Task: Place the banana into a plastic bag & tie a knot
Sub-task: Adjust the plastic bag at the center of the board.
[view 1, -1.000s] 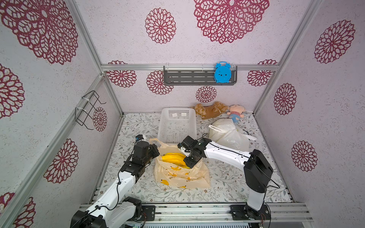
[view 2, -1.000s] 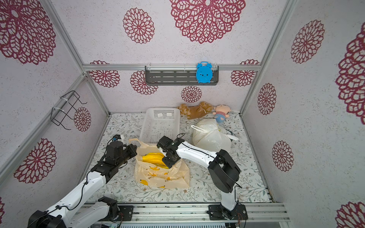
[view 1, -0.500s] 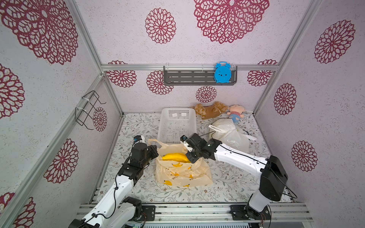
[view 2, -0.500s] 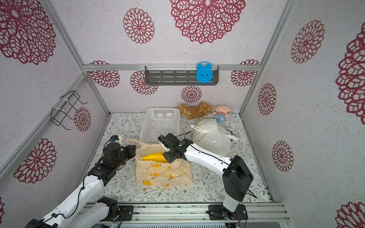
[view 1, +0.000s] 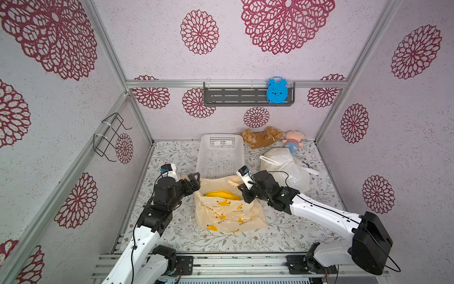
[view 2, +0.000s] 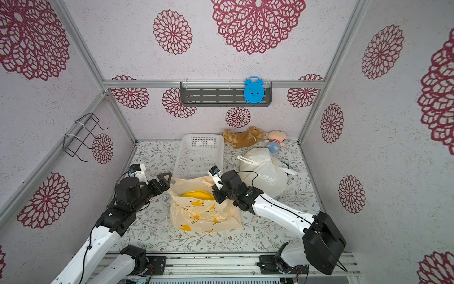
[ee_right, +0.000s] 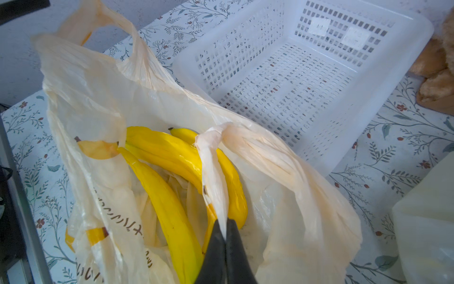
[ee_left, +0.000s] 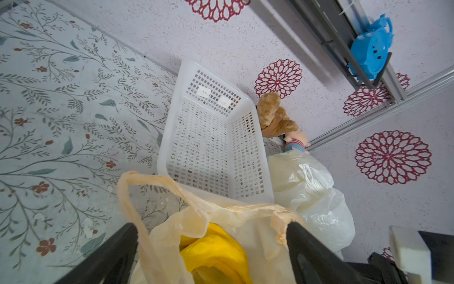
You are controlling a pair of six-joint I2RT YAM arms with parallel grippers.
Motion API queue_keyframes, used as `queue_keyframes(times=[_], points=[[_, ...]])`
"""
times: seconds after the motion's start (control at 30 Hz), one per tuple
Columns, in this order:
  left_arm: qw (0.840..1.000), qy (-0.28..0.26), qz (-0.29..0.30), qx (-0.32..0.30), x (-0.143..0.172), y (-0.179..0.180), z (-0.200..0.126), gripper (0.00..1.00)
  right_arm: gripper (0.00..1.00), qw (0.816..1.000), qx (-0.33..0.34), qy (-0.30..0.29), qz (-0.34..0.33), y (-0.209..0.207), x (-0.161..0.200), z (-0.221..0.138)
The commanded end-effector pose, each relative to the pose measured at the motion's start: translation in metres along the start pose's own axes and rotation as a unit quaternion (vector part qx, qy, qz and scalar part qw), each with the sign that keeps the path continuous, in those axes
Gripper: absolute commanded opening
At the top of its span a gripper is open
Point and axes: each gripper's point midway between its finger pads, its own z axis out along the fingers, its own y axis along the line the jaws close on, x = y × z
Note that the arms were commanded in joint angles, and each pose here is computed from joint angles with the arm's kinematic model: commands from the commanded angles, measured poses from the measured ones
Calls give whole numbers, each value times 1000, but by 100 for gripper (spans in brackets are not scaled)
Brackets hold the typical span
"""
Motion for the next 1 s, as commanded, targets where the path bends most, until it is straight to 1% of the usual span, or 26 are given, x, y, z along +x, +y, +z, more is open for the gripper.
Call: queue_keyframes(times=[0.0,0.07,0.17,0.27,0.33,0.47,0.6,0.7,0.8,0.9,0.97], points=[[995,13,29,95,1,-40,9,97,0,994,-38,-101,23,6,-44,-20],[989,23,47,136,7,-58,19,97,0,992,-48,-116,32,6,-45,-23],[977,43,67,197,14,-83,32,97,0,990,-63,-122,42,7,-43,-23],[957,57,87,272,19,-110,37,97,0,988,-73,-124,50,7,-41,-23],[945,67,107,303,24,-120,40,97,0,987,-80,-128,55,6,-41,-24],[924,77,152,342,33,-130,44,97,0,984,-94,-135,64,6,-40,-27],[914,54,217,338,23,-135,40,97,0,983,-98,-139,68,4,-37,-32],[899,25,250,358,15,-145,36,97,0,983,-98,-139,71,2,-34,-34],[880,36,263,393,23,-152,40,97,0,982,-98,-144,73,0,-32,-37],[866,61,262,421,38,-153,51,97,0,981,-100,-150,75,-1,-32,-40],[857,63,264,438,44,-153,57,97,0,980,-105,-151,76,-1,-31,-42]])
